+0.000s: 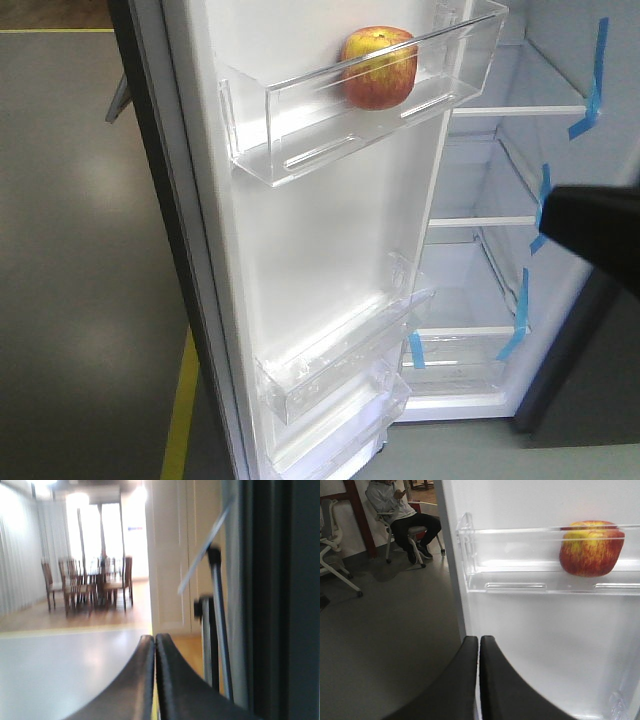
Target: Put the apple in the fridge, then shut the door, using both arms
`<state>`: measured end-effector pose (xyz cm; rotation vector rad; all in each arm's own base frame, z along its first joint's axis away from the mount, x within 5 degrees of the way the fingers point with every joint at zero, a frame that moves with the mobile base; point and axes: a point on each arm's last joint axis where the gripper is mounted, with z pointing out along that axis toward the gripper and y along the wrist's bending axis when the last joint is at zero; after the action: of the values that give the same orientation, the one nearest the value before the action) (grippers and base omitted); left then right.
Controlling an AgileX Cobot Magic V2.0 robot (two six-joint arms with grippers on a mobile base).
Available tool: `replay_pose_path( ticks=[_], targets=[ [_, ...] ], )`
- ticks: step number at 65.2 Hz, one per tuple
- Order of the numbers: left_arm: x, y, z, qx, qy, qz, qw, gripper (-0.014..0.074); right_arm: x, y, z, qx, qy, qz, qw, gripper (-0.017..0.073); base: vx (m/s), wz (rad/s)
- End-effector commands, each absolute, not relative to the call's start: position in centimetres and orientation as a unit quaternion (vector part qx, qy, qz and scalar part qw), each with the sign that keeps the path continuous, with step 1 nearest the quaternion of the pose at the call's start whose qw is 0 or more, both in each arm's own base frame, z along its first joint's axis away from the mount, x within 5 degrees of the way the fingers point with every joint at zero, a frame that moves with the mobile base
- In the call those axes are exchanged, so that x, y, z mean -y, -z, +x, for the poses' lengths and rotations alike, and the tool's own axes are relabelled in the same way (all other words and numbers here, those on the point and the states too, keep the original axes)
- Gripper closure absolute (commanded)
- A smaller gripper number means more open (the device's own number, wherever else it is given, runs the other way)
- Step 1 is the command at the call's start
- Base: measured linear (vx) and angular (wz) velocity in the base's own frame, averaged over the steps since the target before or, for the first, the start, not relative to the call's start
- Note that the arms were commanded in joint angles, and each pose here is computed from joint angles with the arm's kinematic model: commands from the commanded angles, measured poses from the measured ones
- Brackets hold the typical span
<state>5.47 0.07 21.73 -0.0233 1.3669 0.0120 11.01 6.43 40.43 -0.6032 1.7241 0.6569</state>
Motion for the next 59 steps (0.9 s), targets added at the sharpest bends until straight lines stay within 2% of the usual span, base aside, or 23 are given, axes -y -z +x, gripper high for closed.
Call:
replay_pose_path(
  ticks=[1, 7, 14, 34, 43, 47, 59],
  targets=[
    [0.1, -22.2, 5.1, -0.573, 0.007, -0.004, 0.82, 0.0599, -6.3, -40.1, 9.4, -0.714, -0.285, -0.24, 0.592, 0.0564, 0.0, 0.0],
    [0.2, -22.9, 4.9, -0.545, 0.025, -0.011, 0.838, 0.0599, -6.3, -38.8, 8.1, -0.716, -0.289, -0.235, 0.591, 0.0564, 0.0, 0.0],
    [0.2, -23.3, 4.7, -0.526, 0.089, -0.047, 0.845, 0.0599, -6.3, -38.0, 7.0, -0.715, -0.295, -0.226, 0.592, 0.0564, 0.0, 0.0],
    [0.4, -24.3, 4.1, -0.442, 0.353, -0.175, 0.806, 0.0599, -6.2, -37.8, 5.8, -0.712, -0.297, -0.221, 0.597, 0.0564, 0.0, 0.0],
    [0.3, -25.0, 3.7, -0.369, 0.5, -0.233, 0.748, 0.0599, -6.2, -37.8, 5.8, -0.713, -0.299, -0.218, 0.596, 0.0564, 0.0, 0.0],
    [0.3, -25.3, 3.4, -0.342, 0.543, -0.243, 0.727, 0.0599, -6.2, -37.8, 5.8, -0.712, -0.299, -0.217, 0.597, 0.0564, 0.0, 0.0],
    [0.3, -28.7, 2.8, -0.33, 0.554, -0.242, 0.725, 0.0599, -6.2, -37.8, 5.8, -0.712, -0.299, -0.217, 0.597, 0.0564, 0.0, 0.0]
  ],
)
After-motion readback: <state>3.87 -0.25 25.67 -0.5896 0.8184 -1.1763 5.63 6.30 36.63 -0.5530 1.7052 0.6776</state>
